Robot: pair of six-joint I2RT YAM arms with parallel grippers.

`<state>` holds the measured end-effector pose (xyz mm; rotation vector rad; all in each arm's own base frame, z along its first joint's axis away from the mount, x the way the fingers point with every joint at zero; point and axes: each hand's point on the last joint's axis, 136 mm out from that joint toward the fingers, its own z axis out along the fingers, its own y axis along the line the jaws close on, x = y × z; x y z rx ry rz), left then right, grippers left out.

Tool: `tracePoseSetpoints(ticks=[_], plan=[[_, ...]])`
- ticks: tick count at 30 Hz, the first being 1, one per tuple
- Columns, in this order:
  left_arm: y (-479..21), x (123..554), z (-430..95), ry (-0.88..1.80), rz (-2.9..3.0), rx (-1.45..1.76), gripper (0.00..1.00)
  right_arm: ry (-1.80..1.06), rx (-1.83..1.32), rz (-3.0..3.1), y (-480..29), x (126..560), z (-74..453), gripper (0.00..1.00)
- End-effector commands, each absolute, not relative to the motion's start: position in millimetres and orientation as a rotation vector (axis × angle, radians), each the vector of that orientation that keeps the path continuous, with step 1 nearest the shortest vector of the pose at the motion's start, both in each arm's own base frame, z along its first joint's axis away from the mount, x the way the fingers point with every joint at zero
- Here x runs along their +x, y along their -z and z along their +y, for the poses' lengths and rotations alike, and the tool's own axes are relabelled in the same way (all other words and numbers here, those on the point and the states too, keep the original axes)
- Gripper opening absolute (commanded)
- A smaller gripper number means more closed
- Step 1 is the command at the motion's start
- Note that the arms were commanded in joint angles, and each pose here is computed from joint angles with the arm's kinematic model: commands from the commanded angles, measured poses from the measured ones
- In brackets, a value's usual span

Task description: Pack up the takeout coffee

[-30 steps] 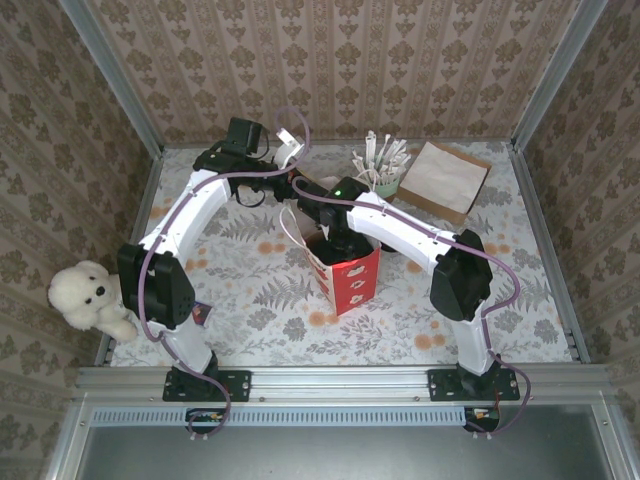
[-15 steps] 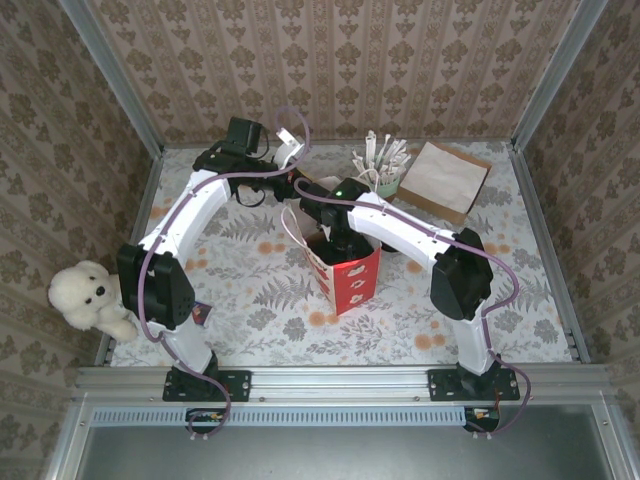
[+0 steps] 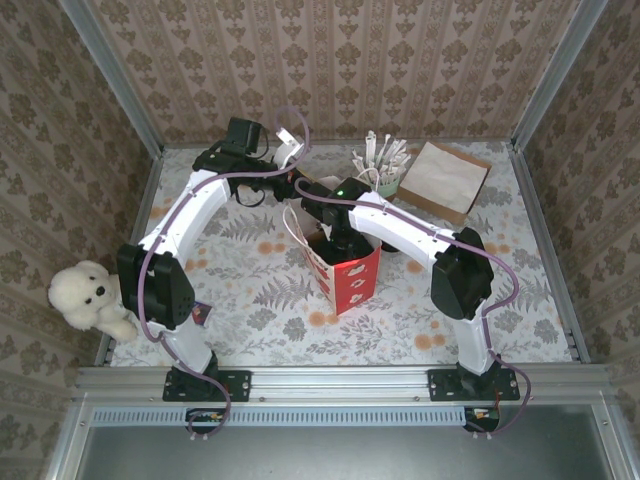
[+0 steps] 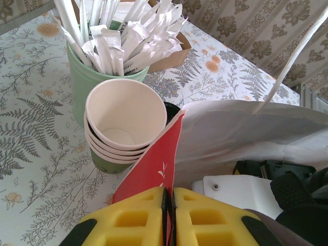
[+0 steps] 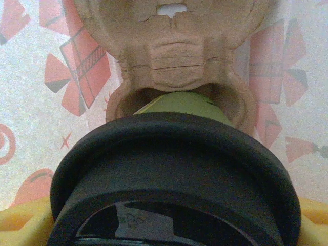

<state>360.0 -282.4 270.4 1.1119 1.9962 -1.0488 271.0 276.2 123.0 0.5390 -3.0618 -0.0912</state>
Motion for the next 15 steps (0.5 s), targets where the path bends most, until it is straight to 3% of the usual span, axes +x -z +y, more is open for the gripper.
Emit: tracePoseSetpoints(ticks=[1,15], plan=[[-288,347,-286,1.1,1.942,1.126,0.14,0.093,0.549,-3.039,-112,271,276,0.54],[-288,344,-288,1.119,1.934,1.136,0.14,0.011,0.531,-3.021,-100,272,270,0.54]])
